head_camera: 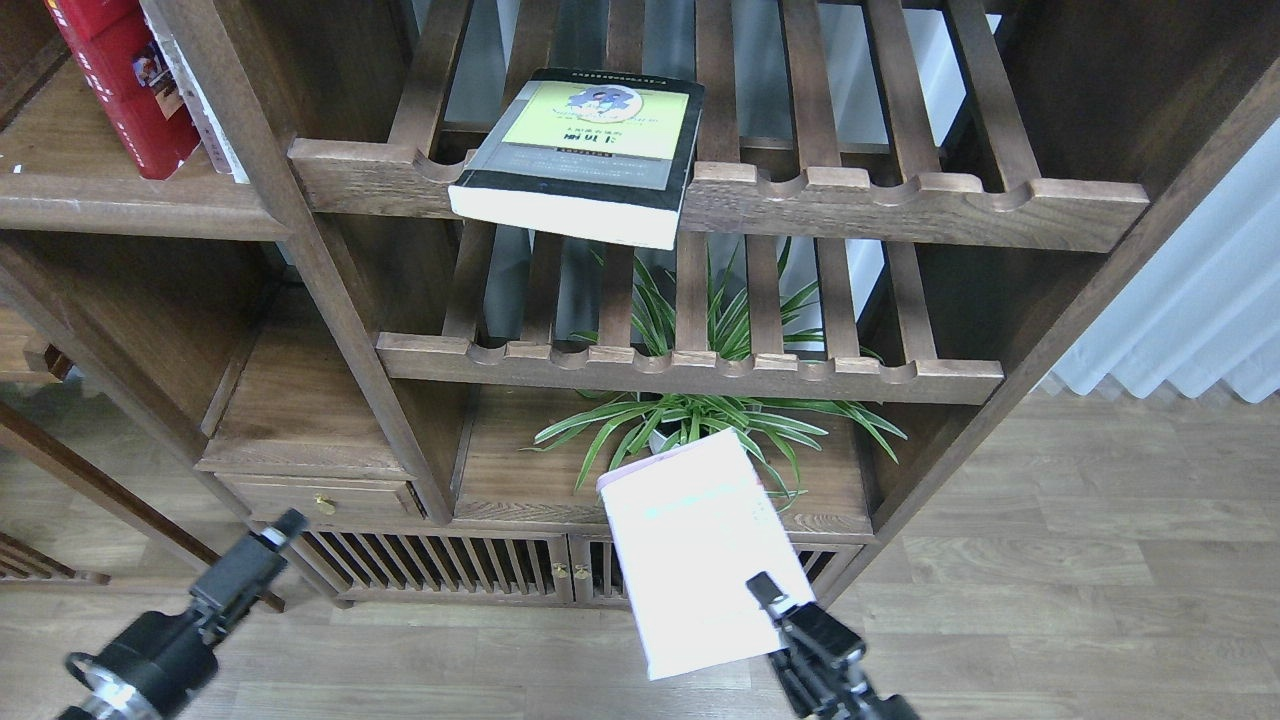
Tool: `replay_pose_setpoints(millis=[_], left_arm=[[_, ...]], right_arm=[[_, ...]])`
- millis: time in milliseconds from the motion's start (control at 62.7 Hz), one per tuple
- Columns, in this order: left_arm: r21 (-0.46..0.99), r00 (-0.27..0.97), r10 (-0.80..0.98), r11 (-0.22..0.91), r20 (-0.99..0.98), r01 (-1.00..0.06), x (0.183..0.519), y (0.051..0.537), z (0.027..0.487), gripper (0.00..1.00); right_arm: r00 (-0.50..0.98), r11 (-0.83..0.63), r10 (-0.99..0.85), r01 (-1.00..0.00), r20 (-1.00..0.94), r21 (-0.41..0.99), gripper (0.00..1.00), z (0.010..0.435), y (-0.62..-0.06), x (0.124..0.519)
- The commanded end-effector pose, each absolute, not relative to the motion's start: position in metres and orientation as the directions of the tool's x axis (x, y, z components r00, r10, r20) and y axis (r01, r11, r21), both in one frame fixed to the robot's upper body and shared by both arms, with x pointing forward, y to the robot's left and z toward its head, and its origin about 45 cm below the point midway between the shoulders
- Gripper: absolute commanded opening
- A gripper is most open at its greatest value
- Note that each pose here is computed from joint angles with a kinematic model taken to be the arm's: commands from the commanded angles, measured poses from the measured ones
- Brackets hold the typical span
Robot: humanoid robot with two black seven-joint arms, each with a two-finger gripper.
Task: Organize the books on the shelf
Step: 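Grasp the white book with the left gripper beside the right gripper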
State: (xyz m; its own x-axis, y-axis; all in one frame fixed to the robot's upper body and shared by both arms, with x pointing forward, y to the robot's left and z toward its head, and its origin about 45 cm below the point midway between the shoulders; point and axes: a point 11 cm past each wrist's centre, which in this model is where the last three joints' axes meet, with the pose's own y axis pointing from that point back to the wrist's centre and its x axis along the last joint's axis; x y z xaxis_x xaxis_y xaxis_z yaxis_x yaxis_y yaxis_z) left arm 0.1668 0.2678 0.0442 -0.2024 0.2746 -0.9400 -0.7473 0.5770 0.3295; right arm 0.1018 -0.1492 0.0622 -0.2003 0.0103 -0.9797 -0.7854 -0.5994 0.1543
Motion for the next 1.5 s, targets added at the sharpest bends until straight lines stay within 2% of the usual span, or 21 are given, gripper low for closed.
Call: replay_pose_setpoints(millis=[0,191,399,542,670,797,877,925,989,1148,1483], left_arm=[[0.309,-0.209,0.233,0.597,-0.950,-0.740,0.164,0.246,0.041,1.00],[0.259,-0.207,0.156,0.638,-0.966,-0.725,0.162,0.203,0.041,0.99],[0.236,-0.218,0.110,0.651,-0.970,-0.721,0.157,0.178,0.040,0.98],[0.207,-0.216,0.066,0.646,-0.974,-0.735,0.160,0.162,0.043,0.91],[0.193,-0.216,0.045,0.644,-0.975,-0.740,0.161,0.155,0.045,0.75],[0.192,-0.217,0.041,0.640,-0.975,-0.744,0.161,0.155,0.045,0.47],[0.192,-0.219,0.035,0.627,-0.975,-0.755,0.162,0.156,0.045,0.23],[0.191,-0.220,0.031,0.622,-0.975,-0.759,0.162,0.157,0.046,0.15],[0.189,-0.219,0.029,0.621,-0.975,-0.760,0.163,0.157,0.046,0.10],[0.190,-0.217,0.035,0.630,-0.976,-0.753,0.161,0.157,0.047,0.07],[0.218,-0.224,0.077,0.664,-0.971,-0.715,0.153,0.162,0.043,0.07]], right_arm=[[-0.215,-0.631,0.016,-0.759,-0.977,0.157,0.10,0.056,-0.132,0.100],[-0.226,-0.687,0.060,-0.716,-0.972,0.124,0.10,0.060,-0.100,0.093],[-0.227,-0.701,0.073,-0.704,-0.971,0.112,0.10,0.061,-0.093,0.090],[-0.227,-0.709,0.064,-0.696,-0.972,0.116,0.11,0.061,-0.092,0.087],[-0.228,-0.709,0.060,-0.695,-0.972,0.120,0.11,0.060,-0.093,0.086],[-0.231,-0.710,0.059,-0.694,-0.971,0.121,0.11,0.060,-0.093,0.084],[-0.230,-0.711,0.061,-0.693,-0.971,0.120,0.11,0.060,-0.092,0.084],[-0.230,-0.710,0.061,-0.694,-0.971,0.120,0.11,0.060,-0.092,0.085],[-0.230,-0.709,0.059,-0.695,-0.971,0.121,0.11,0.059,-0.093,0.085],[-0.222,-0.700,0.055,-0.703,-0.973,0.121,0.12,0.059,-0.096,0.090],[-0.214,-0.700,0.036,-0.703,-0.976,0.128,0.13,0.053,-0.098,0.100]])
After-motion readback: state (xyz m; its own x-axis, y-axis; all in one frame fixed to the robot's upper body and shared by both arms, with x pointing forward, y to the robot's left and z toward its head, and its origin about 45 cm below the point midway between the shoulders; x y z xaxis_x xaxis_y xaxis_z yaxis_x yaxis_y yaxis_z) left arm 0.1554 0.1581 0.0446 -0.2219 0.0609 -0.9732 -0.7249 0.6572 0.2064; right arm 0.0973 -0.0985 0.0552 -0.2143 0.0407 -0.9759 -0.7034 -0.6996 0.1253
